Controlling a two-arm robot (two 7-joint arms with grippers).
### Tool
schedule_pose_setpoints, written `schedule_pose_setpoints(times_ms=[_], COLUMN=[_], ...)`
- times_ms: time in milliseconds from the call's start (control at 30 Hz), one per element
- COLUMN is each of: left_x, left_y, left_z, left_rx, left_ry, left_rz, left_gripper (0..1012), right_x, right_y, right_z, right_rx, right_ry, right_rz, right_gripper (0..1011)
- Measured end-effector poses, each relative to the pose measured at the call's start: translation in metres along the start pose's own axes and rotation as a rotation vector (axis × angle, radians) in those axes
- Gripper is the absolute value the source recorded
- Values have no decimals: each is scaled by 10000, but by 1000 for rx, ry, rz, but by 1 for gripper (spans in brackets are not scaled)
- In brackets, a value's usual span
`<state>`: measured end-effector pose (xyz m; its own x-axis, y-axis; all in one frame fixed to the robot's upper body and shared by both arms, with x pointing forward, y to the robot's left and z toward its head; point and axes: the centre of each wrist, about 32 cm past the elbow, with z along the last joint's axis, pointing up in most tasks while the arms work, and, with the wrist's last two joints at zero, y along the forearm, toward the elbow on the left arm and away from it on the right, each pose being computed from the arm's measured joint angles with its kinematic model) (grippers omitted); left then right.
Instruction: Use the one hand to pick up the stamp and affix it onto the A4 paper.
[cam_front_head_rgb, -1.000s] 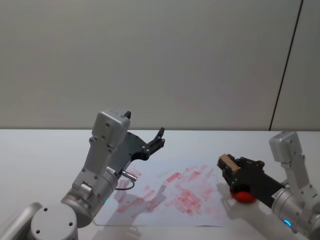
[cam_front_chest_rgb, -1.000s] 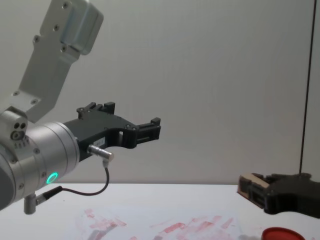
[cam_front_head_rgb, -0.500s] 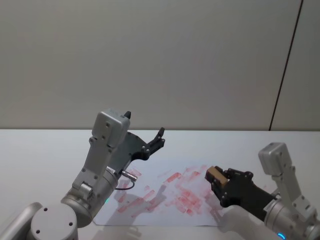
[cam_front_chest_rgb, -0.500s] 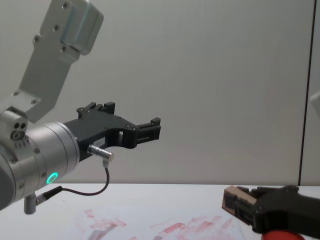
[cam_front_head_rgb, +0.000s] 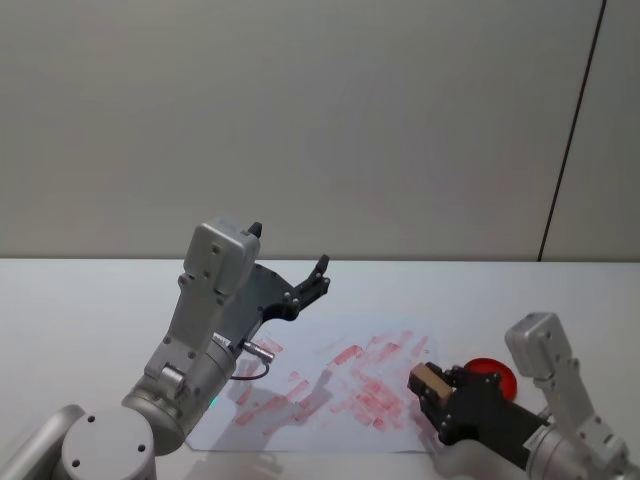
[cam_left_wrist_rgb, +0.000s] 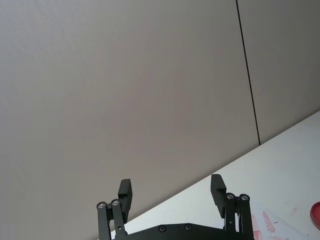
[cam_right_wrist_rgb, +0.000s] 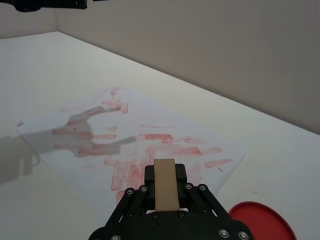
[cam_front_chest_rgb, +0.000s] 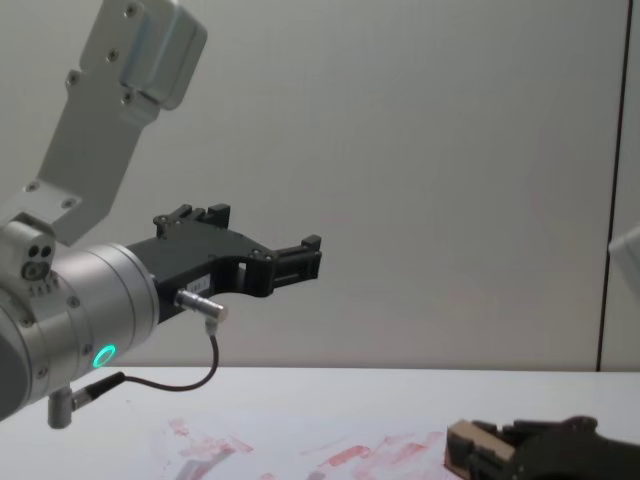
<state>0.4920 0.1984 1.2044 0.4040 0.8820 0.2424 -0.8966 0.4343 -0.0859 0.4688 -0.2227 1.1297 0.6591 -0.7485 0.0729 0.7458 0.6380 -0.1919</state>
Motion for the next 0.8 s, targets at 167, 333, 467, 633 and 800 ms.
schedule_pose_setpoints(times_ms=[167, 333, 467, 633, 800], left_x=[0, 0, 0, 0, 0], left_y=[0, 0, 0, 0, 0], left_z=[0, 0, 0, 0, 0], left_rx=[0, 0, 0, 0, 0], left_ry=[0, 0, 0, 0, 0], left_rz=[0, 0, 0, 0, 0], left_gripper=[1002, 1002, 1002, 1002, 1002], right_x=[-19, -36, -48, -60, -65], right_y=[-8, -15, -20, -24, -23], right_z=[-60, -119, -161, -202, -221], right_rx=[-22, -44, -59, -73, -80], right_ry=[2, 6, 7, 8, 5], right_rz=[4, 6, 5, 2, 1], right_gripper=[218, 218, 218, 218, 218])
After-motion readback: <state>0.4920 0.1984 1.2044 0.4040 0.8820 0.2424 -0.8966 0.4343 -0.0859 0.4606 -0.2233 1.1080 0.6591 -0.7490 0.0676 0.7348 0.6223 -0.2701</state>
